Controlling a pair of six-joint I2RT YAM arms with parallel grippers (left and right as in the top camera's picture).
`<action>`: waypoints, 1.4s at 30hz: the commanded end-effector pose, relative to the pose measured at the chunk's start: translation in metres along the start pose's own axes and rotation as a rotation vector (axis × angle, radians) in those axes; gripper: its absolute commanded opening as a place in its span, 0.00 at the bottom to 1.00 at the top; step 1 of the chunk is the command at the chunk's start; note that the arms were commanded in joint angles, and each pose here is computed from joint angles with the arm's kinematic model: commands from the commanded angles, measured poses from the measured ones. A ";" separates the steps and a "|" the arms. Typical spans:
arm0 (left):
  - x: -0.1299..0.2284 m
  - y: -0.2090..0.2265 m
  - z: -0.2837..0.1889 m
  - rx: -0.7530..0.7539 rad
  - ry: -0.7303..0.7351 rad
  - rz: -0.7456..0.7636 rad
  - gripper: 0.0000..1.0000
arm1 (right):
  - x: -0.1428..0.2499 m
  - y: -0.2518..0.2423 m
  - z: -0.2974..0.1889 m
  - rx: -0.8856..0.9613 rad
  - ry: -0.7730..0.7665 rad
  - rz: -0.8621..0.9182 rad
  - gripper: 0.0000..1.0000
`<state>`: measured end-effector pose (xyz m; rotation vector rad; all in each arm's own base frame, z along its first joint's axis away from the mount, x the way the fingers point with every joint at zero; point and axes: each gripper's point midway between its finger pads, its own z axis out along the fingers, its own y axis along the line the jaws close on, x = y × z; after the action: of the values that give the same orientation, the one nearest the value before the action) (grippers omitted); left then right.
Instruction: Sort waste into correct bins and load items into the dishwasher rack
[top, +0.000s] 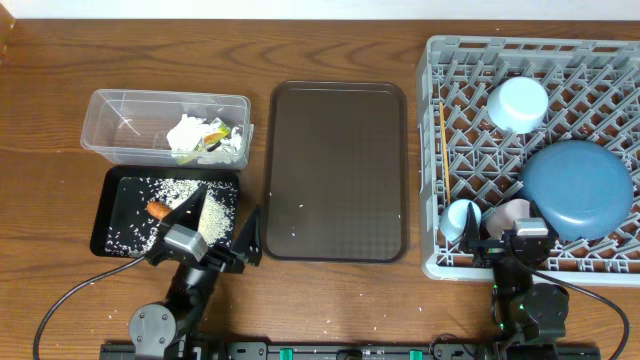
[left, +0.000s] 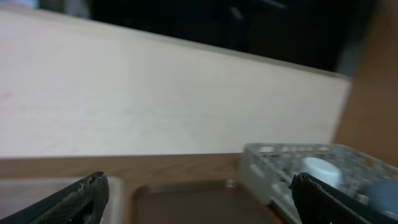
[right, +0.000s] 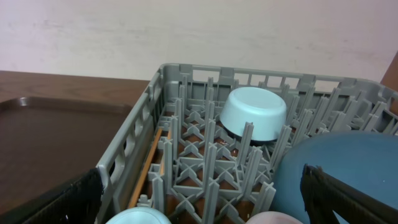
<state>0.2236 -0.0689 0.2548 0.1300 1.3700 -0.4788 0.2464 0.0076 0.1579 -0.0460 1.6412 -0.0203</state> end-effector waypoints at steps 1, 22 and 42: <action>0.005 0.027 -0.003 -0.150 -0.022 0.008 0.96 | 0.000 0.005 0.000 -0.019 -0.002 -0.013 0.99; 0.103 0.077 -0.026 -0.367 0.330 0.192 0.96 | 0.000 0.005 0.000 -0.019 -0.002 -0.013 0.99; 0.101 0.081 -0.027 -0.375 0.332 0.228 0.96 | 0.000 0.005 0.000 -0.019 -0.002 -0.013 0.99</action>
<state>0.2445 -0.0201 0.1513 0.0806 1.6737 -0.0463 0.2464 0.0077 0.1578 -0.0464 1.6416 -0.0200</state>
